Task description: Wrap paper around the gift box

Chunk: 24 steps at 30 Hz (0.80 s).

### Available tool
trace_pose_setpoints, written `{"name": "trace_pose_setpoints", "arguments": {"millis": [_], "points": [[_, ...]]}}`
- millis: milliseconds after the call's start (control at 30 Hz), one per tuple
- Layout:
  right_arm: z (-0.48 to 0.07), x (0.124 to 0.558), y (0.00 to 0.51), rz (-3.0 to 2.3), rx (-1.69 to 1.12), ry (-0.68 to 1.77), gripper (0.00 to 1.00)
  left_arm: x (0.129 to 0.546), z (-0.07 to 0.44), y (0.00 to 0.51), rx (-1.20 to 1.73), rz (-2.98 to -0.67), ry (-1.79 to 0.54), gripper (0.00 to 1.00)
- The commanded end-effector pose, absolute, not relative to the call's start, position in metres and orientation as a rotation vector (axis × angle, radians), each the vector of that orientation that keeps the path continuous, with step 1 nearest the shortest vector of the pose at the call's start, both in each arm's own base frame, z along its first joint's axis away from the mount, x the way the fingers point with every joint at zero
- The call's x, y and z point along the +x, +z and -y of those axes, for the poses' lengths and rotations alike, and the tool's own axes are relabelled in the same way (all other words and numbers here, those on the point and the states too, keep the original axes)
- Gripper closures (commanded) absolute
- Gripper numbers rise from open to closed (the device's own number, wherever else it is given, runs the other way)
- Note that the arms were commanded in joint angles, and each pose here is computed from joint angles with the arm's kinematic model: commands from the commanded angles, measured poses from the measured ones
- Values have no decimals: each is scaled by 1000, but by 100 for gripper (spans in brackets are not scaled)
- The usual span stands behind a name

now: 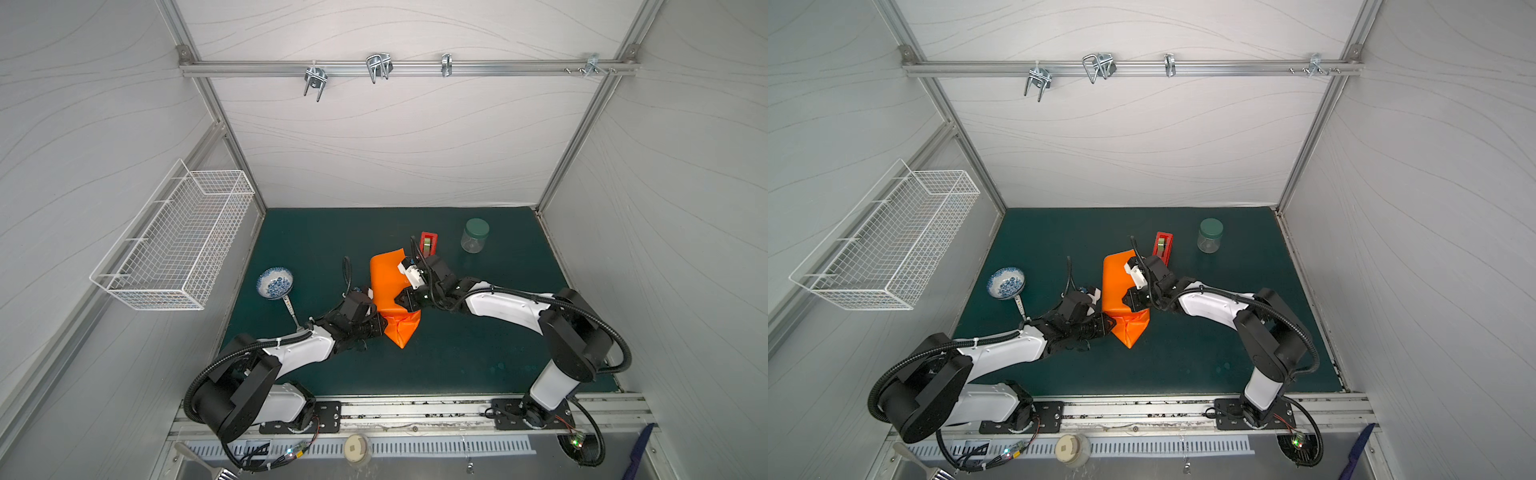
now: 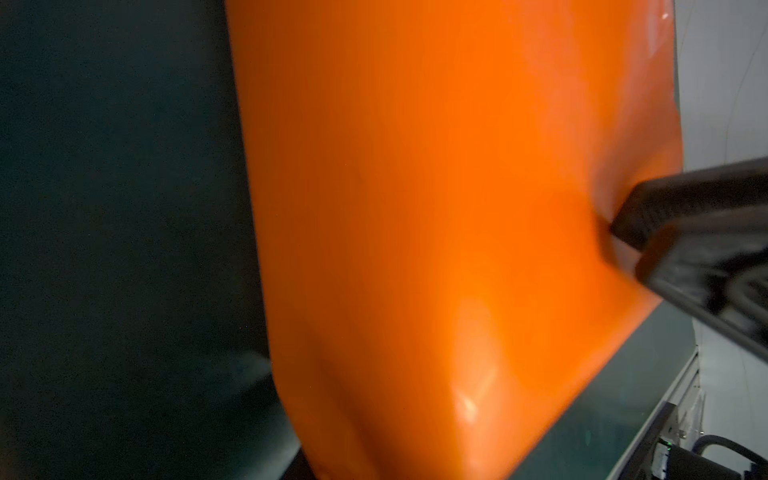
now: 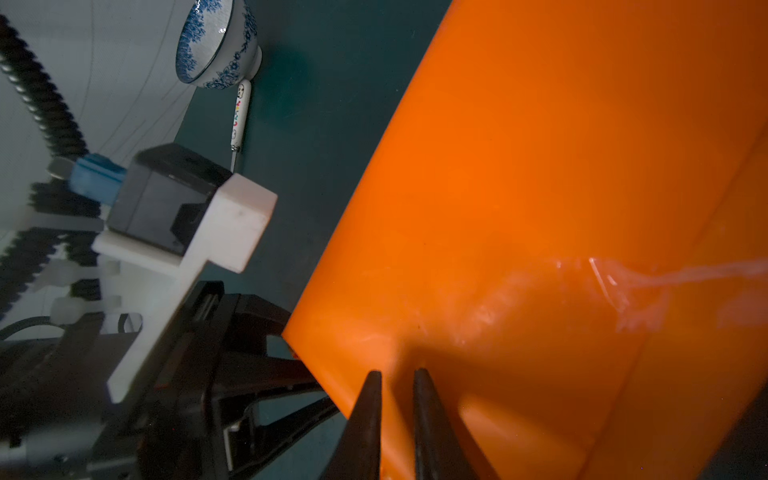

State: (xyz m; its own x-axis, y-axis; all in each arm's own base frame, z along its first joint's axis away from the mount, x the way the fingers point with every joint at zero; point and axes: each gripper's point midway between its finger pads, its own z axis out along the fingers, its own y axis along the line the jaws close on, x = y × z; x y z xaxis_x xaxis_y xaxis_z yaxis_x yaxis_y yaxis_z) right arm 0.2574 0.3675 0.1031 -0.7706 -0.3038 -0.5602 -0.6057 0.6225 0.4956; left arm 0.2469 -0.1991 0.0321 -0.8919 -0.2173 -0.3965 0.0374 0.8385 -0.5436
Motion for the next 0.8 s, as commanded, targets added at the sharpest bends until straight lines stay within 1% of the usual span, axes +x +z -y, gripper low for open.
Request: {"name": "trace_pose_setpoints", "arguments": {"millis": [0, 233, 467, 667, 767], "points": [[-355, 244, 75, -2534, -720, 929, 82, 262, 202, 39, -130, -2519, -751, 77], [-355, 244, 74, -2537, -722, 928, 83, 264, 202, 29, -124, -2539, -725, 78], [-355, 244, 74, -2537, -720, 928, 83, 249, 202, 22, -60, -2557, -712, 77], [-355, 244, 74, -2536, -719, 928, 83, 230, 202, 12, -23, -2605, -698, 88], [-355, 244, 74, -2534, -717, 930, 83, 225, 202, 11, -12, -2610, -691, 91]]}}
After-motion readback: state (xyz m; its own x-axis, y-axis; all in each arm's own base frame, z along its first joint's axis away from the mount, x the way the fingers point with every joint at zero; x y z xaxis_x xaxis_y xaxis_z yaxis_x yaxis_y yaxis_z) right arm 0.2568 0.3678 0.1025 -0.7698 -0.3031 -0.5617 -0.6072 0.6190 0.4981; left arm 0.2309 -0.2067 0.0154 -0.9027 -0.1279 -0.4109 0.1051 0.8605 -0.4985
